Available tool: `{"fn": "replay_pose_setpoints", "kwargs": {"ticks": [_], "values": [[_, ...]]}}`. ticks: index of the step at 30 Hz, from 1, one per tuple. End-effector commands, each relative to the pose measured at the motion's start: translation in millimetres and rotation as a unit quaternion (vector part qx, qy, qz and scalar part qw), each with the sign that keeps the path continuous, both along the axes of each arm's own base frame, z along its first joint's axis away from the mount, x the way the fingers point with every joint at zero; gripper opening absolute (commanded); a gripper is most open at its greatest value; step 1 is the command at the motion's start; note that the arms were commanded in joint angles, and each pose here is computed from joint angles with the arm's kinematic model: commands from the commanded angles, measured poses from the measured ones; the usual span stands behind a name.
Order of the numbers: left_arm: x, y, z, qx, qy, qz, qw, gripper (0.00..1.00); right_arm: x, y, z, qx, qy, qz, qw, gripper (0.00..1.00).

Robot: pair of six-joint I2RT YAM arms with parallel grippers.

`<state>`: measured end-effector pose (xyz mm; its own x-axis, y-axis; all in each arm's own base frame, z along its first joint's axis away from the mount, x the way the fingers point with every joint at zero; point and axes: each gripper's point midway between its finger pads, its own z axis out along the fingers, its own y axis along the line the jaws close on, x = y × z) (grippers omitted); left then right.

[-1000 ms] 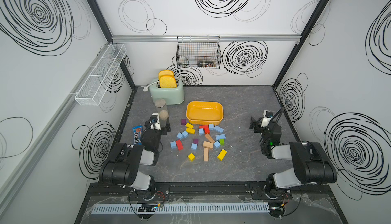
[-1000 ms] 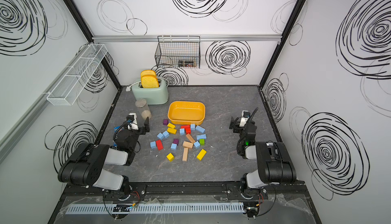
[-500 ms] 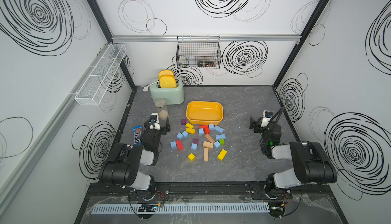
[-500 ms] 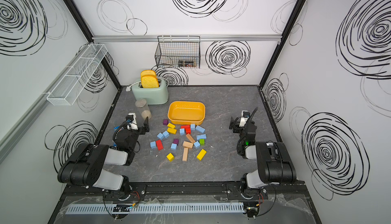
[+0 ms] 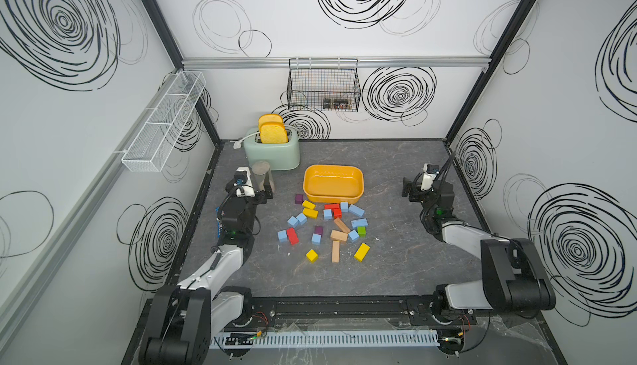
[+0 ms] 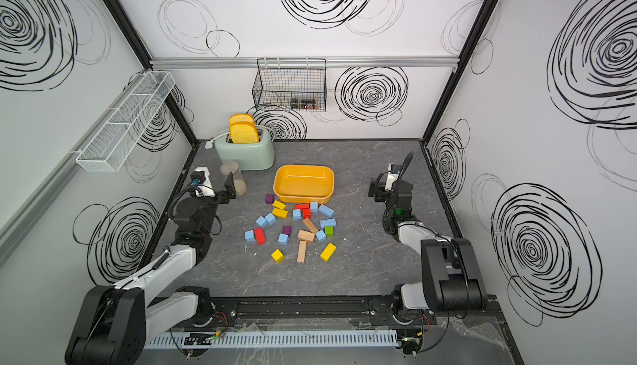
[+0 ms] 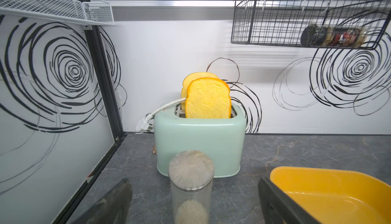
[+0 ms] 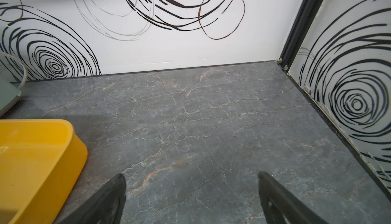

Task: Pick out the blue building blocks
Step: Pick up the building block from the center of the board.

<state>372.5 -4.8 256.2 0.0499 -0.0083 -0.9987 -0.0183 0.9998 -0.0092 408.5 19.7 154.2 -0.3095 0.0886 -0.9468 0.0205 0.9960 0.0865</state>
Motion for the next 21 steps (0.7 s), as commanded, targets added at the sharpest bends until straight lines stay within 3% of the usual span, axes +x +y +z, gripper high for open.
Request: {"fn": "replay_pose_setpoints", "kwargs": {"ticks": [1, 9, 12, 21], "values": [[3, -19, 21, 0.044, 0.035, -0.058, 0.997, 0.96, -6, 0, 6, 0.034, 0.032, -0.015, 0.999, 0.98], [-17, -55, 37, 0.1, 0.086, -0.161, 0.978, 0.96, -12, 31, 47, 0.059, 0.049, 0.038, 0.996, 0.98], [-28, -70, 46, 0.081, 0.069, -0.193, 0.975, 0.96, -21, 46, 56, 0.057, 0.057, 0.069, 0.994, 0.98], [-61, -126, 26, 0.073, 0.137, -0.292, 0.944, 0.96, -55, 90, 61, 0.081, 0.134, 0.139, 0.978, 1.0]]}}
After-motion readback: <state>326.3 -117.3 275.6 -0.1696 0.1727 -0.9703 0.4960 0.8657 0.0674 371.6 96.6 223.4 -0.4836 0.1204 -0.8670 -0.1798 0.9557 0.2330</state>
